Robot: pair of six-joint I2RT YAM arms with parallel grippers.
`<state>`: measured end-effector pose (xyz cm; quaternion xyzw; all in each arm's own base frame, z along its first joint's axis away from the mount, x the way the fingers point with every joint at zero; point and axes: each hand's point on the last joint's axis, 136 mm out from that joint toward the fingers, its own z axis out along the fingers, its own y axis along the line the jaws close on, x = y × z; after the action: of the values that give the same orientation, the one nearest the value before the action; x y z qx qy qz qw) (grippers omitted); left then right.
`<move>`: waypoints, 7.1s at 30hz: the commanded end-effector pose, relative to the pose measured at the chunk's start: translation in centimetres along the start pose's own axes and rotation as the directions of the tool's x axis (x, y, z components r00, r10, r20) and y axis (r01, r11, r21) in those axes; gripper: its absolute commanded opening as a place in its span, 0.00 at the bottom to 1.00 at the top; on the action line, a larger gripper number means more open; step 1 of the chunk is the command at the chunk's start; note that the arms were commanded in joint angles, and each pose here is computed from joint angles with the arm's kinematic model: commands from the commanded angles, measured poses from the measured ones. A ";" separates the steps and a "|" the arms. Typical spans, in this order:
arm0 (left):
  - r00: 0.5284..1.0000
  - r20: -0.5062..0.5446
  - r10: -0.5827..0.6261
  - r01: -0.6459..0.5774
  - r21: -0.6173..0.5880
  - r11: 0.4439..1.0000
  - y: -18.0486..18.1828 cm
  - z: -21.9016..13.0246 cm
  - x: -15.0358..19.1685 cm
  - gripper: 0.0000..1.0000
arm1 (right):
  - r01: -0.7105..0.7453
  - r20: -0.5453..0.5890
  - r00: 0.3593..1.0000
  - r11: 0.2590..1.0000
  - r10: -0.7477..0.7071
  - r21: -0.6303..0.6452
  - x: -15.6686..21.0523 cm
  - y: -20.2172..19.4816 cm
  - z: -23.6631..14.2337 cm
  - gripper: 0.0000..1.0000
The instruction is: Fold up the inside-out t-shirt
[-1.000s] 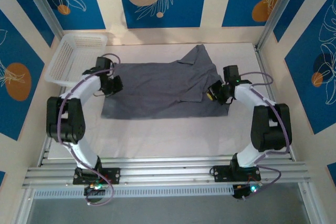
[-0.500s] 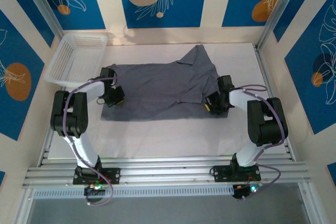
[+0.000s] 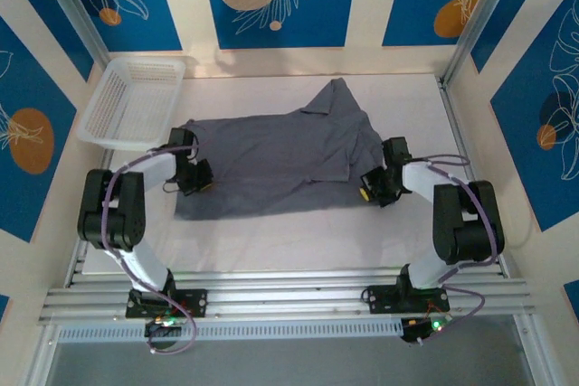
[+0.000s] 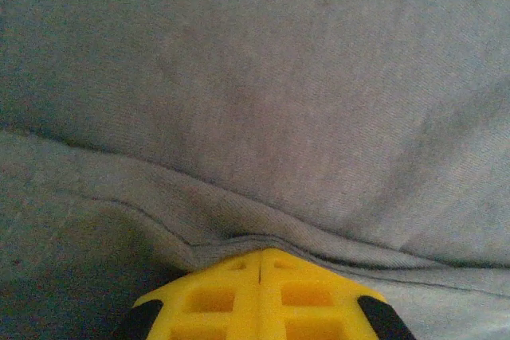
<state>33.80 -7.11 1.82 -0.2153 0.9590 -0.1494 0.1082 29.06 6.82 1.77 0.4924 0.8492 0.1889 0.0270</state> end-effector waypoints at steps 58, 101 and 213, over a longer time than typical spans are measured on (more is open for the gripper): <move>0.972 0.142 0.187 -0.206 0.131 0.970 -5.7 -12.4 -1.5 0.57 | 0.413 -0.038 0.907 0.902 -0.420 -0.122 -1.2 23.3 5.9 0.40; 0.974 0.122 0.189 -0.201 0.093 0.975 -5.0 -12.1 -1.4 0.57 | 0.669 0.149 0.596 0.590 -0.789 0.452 -14.9 20.1 0.0 0.67; 0.980 0.066 0.187 -0.165 -0.244 0.955 0.3 -7.3 -8.5 0.00 | 0.684 0.082 0.726 0.729 -0.683 0.023 -10.2 12.8 -9.2 0.02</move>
<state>38.96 -1.79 7.01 -0.1587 0.9818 -0.0092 0.1039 41.90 1.14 9.96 0.1666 0.9719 0.1408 0.0890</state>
